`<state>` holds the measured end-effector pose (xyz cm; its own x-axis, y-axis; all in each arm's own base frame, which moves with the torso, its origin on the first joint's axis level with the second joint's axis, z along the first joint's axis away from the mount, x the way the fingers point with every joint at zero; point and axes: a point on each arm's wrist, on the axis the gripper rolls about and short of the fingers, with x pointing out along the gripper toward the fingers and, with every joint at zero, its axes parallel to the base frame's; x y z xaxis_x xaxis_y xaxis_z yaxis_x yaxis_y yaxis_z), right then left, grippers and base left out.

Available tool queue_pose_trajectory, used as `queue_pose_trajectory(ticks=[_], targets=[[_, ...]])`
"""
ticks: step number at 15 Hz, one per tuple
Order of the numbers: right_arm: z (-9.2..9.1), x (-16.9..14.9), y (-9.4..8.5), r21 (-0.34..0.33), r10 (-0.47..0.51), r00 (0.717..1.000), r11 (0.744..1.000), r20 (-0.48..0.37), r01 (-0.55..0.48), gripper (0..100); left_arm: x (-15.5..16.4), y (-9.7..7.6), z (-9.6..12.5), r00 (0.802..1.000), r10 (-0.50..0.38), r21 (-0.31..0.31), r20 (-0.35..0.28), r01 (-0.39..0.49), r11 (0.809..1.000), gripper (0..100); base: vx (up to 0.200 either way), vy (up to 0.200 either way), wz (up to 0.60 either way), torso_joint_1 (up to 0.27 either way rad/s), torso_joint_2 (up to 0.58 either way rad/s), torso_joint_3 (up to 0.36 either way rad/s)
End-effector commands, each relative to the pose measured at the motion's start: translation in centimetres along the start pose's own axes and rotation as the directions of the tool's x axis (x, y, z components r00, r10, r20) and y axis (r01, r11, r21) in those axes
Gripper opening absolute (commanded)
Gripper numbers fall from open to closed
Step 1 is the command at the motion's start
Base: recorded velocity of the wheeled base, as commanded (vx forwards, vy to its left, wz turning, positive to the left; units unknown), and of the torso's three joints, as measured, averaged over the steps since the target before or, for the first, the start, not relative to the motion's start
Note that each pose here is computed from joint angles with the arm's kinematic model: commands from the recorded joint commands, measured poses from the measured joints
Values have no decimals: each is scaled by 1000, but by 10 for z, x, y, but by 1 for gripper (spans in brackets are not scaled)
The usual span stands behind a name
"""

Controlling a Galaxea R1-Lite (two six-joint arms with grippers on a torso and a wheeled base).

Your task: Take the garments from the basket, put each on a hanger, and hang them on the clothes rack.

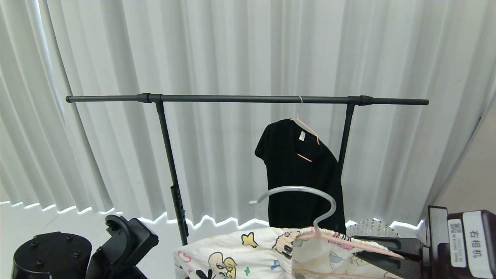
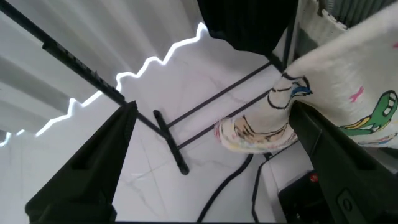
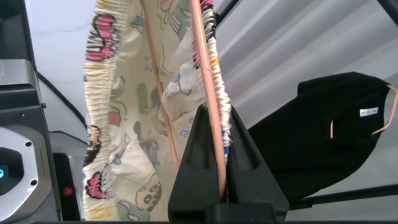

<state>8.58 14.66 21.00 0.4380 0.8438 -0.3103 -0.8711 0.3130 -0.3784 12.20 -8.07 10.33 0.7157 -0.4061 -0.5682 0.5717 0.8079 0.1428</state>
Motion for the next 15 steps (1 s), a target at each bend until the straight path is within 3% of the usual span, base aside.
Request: queue_pose_trajectory(ticks=[1, 5, 6, 10, 15], targets=[[2, -4, 0, -3, -2, 1000, 1000, 16, 2, 0, -3, 0, 1, 1000, -17, -1, 22, 17, 1000, 100, 0, 0, 0, 0, 0, 0], [2, -6, 1, -3, -3, 1000, 1000, 20, 3, 0, -11, -1, 0, 995, -73, 1, 62, 73, 997, 100, 0, 0, 0, 0, 0, 0], [1, -6, 1, -3, -6, 1000, 1000, 19, 6, 0, -12, -1, -2, 995, -75, 1, 62, 75, 997, 0, 0, 0, 0, 0, 0, 0], [2, -7, 0, -3, -11, 1000, 1000, 20, 11, 0, -11, 1, -8, 998, -60, -12, 33, 61, 998, 0, 0, 0, 0, 0, 0, 0], [2, -9, -1, 1, -22, 999, 1000, 25, 22, 0, -10, 19, -30, 995, 71, -104, -68, -78, 992, 0, 0, 0, 0, 0, 0, 0]])
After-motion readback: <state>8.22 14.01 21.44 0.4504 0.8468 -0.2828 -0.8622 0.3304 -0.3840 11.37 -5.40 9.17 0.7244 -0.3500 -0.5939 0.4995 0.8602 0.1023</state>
